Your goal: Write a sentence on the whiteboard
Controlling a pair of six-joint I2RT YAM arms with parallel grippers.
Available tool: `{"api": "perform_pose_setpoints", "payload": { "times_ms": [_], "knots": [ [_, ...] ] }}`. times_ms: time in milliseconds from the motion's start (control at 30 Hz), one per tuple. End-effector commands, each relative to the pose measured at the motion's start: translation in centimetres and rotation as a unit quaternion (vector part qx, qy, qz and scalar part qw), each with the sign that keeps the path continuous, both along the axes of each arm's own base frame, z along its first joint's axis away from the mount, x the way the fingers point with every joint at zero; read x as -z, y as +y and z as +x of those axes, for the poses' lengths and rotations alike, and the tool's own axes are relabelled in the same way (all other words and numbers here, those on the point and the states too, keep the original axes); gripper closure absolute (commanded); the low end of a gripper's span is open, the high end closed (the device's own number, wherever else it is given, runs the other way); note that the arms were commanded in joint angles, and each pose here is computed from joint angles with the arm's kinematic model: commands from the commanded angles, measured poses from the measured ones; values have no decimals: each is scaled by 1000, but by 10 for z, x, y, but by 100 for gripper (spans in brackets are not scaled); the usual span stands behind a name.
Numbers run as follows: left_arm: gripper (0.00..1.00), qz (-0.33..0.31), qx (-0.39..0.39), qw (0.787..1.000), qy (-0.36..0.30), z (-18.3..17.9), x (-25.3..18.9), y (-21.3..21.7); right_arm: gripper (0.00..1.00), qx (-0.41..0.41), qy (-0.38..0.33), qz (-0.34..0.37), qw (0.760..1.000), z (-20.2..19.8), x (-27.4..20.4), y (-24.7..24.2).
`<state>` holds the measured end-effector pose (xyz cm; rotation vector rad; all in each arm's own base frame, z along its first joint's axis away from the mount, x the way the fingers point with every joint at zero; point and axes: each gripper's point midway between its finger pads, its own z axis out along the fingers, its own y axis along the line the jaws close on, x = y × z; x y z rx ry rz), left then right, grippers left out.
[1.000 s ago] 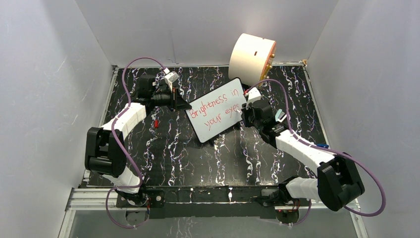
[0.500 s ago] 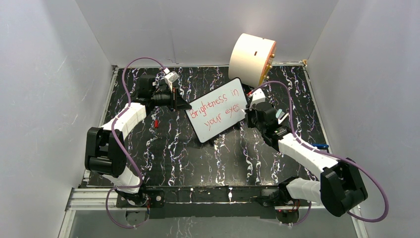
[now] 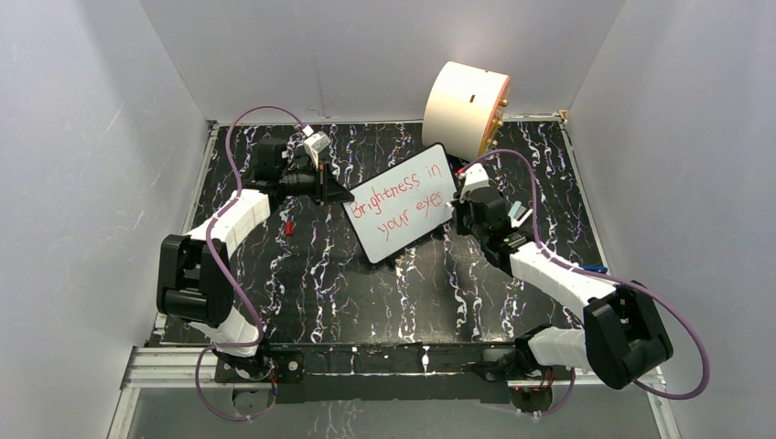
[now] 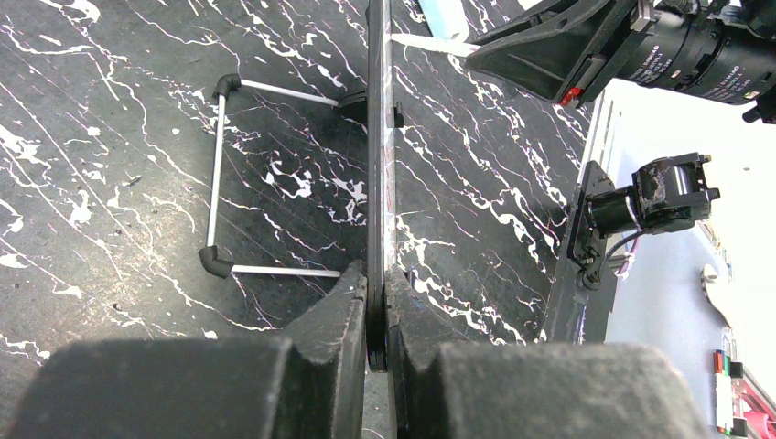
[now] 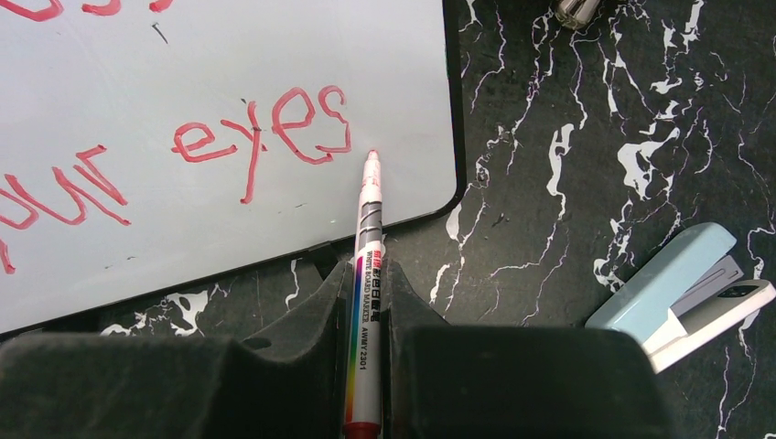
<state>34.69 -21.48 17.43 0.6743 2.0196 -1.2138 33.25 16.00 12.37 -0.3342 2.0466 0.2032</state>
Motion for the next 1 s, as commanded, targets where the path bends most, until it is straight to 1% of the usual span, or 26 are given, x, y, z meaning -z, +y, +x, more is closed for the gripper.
{"api": "perform_pose_setpoints", "payload": {
  "times_ms": [0,300,467,567,700,833,967],
  "knots": [
    [100,54,-6,997,58,-14,47,1,100,-1,-40,28,999,16,-25,9],
    [100,56,-8,997,56,-13,46,2,100,-5,-32,23,999,14,-22,9],
    [100,62,-19,997,51,-8,43,3,100,6,-43,26,999,6,-39,0],
    [91,60,-32,996,51,-3,34,3,100,9,-49,23,999,-1,-51,-7],
    [75,57,-53,996,33,7,11,0,100,14,-61,27,998,-11,-68,-14],
    [65,60,-102,993,9,19,-16,6,100,18,-73,34,997,-22,-84,-22],
    [57,73,-169,983,-23,28,-40,22,100,21,-83,40,996,-30,-97,-27]
  ]
}}
